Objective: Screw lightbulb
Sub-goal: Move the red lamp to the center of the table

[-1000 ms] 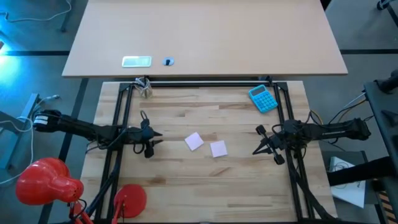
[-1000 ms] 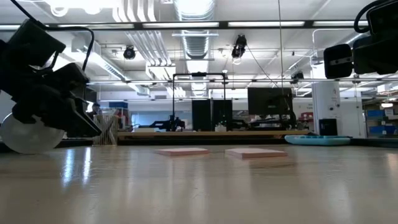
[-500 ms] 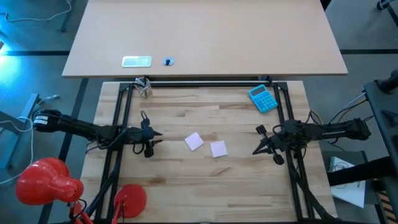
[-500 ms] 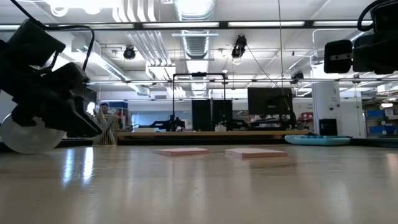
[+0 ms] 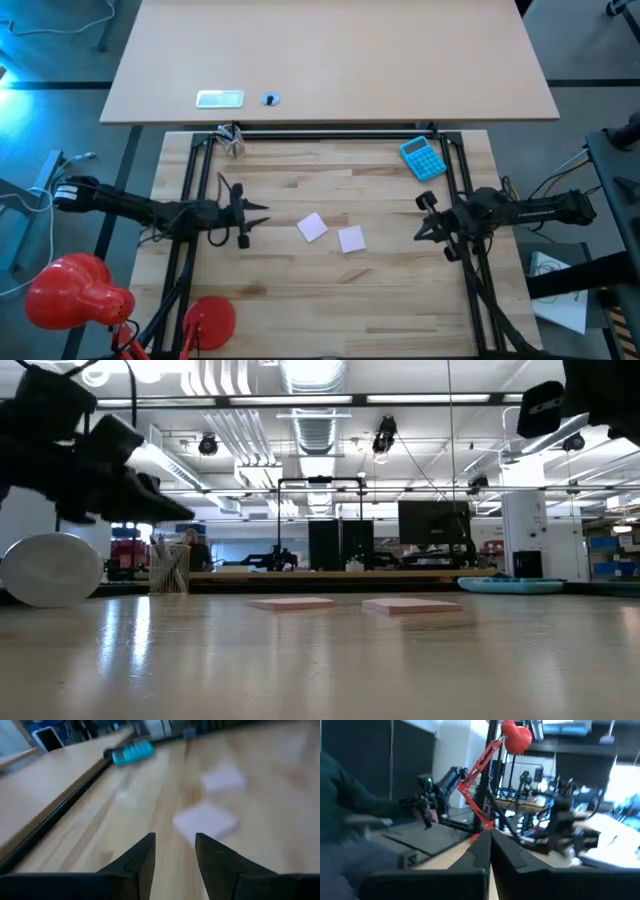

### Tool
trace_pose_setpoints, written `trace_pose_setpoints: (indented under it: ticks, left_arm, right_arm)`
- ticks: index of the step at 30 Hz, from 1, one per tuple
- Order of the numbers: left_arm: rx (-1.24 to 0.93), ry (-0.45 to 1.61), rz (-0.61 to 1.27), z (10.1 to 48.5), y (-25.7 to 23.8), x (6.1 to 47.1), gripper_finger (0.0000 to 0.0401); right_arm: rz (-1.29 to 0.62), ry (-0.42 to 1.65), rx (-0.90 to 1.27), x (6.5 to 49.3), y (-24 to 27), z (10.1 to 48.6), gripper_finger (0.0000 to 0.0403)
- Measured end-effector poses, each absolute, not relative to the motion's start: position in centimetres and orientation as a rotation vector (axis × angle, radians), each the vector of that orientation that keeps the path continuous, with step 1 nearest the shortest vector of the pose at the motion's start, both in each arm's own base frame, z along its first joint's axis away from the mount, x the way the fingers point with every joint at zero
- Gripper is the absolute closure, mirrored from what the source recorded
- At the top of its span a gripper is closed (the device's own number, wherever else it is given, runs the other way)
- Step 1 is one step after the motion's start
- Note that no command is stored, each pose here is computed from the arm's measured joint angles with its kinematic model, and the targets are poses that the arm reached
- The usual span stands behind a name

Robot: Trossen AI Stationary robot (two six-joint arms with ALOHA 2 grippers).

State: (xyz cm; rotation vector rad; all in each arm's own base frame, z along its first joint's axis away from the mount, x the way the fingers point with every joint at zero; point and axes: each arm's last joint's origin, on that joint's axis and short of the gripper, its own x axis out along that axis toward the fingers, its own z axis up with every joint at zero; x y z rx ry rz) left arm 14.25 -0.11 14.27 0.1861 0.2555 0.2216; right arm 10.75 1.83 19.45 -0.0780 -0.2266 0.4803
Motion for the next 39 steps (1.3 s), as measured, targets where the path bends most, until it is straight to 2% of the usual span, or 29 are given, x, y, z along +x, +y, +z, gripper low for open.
trace_pose_setpoints:
  ticks: [4,7,10,13,16,20,25,28,32,39]
  left_arm:
    - [0.135,0.056,0.263,16.1,0.0,14.6,0.0271]
    - [-0.036,-0.145,0.242,17.9,-0.1,14.6,0.0271]
    - [-0.102,-0.250,0.222,18.8,-0.1,14.4,0.0271]
    - [-0.123,-0.291,0.212,19.2,-0.1,14.3,0.0271]
    - [-0.219,-0.307,0.215,19.2,-0.1,14.3,0.0271]
    - [-0.259,-0.322,0.236,19.3,0.1,14.3,0.0271]
    - [-0.157,-0.308,0.268,19.6,0.1,14.4,0.0271]
    - [-0.140,-0.257,0.359,20.3,0.3,15.0,0.0271]
    - [-0.082,-0.055,0.530,21.4,0.6,16.3,0.0271]
    - [-0.066,0.304,0.554,25.1,0.6,17.0,0.0271]
  right_arm:
    - [0.492,-0.241,0.018,10.6,1.8,19.8,0.0401]
    - [0.494,-0.226,0.119,10.6,1.8,19.9,0.0401]
    - [0.434,-0.249,0.063,10.7,1.7,20.0,0.0401]
    - [0.293,-0.280,0.029,11.0,1.3,20.1,0.0401]
    - [0.119,-0.285,0.131,11.4,0.8,20.2,0.0401]
    - [0.119,-0.200,0.232,12.1,0.8,19.4,0.0401]
    - [0.129,-0.090,0.270,13.4,0.9,19.0,0.0398]
    - [0.121,-0.068,0.242,14.4,1.0,19.9,0.0383]
    - [0.116,-0.064,0.177,15.9,1.1,21.7,0.0346]
    - [0.095,-0.001,0.080,17.9,1.2,23.3,0.0279]
